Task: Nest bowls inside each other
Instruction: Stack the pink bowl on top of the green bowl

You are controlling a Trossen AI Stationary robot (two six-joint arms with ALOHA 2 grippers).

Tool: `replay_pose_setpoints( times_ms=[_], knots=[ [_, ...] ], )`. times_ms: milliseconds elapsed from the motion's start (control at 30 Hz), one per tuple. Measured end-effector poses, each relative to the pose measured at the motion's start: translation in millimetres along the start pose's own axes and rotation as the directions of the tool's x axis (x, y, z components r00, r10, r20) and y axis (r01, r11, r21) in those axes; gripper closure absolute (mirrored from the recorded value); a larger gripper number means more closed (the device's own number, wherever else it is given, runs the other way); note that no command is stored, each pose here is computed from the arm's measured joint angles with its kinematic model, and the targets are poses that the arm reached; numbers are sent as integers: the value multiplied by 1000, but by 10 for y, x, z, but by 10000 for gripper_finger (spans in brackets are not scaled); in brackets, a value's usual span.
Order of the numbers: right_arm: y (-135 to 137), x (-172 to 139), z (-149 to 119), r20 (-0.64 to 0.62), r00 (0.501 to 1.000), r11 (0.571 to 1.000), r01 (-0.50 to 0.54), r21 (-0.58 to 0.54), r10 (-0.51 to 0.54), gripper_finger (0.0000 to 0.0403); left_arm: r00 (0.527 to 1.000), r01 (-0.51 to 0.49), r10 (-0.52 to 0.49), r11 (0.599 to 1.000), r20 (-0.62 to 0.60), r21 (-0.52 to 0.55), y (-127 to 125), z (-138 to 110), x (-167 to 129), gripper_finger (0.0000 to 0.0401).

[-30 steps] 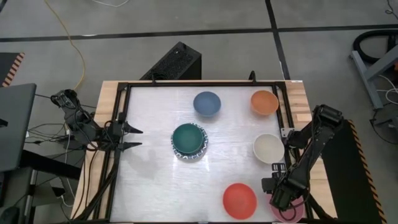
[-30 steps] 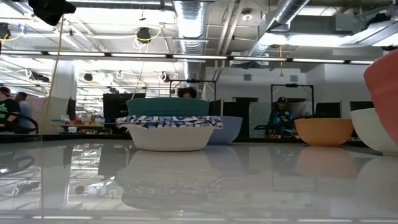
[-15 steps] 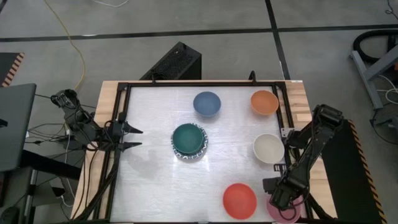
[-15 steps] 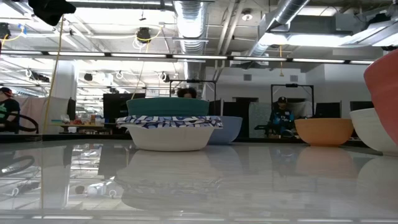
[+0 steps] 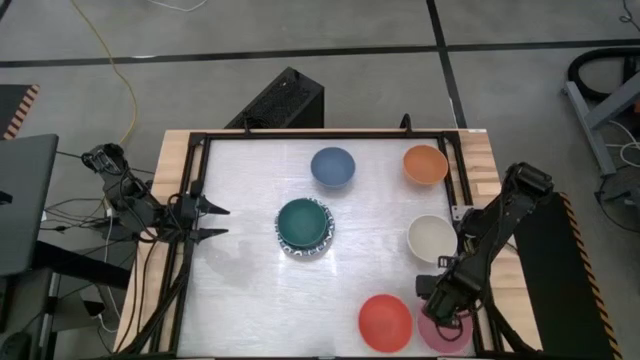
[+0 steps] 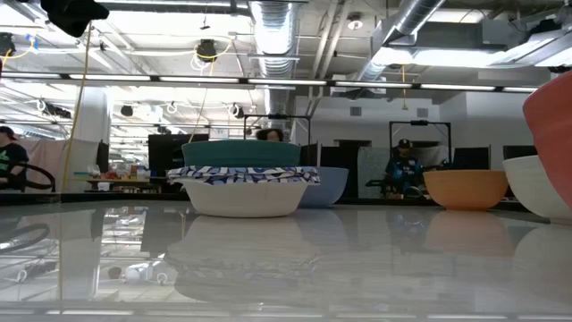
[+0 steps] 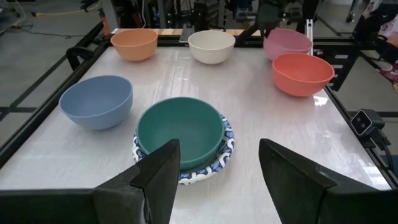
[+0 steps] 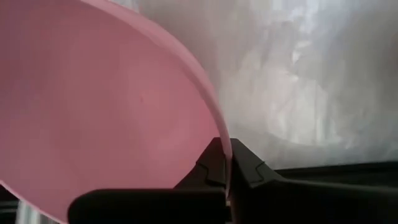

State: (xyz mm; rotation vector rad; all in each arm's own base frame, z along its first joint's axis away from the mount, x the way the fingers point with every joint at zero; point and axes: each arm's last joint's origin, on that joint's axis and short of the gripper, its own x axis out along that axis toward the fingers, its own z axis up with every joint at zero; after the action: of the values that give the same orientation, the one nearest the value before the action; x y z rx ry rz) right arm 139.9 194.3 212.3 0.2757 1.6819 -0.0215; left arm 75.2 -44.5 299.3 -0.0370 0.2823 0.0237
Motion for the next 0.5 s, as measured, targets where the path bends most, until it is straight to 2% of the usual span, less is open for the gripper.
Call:
replay_pose_setpoints(
  times_ms=[267,500],
  knots=[
    [-124,-303,-127,56,992,984,-116,132,110,396,1000,0,0,1000,0,0,0,0,0,193],
    [-232,-488,-205,91,979,937,-201,285,183,396,1000,0,0,1000,0,-1,0,0,0,193]
  ],
)
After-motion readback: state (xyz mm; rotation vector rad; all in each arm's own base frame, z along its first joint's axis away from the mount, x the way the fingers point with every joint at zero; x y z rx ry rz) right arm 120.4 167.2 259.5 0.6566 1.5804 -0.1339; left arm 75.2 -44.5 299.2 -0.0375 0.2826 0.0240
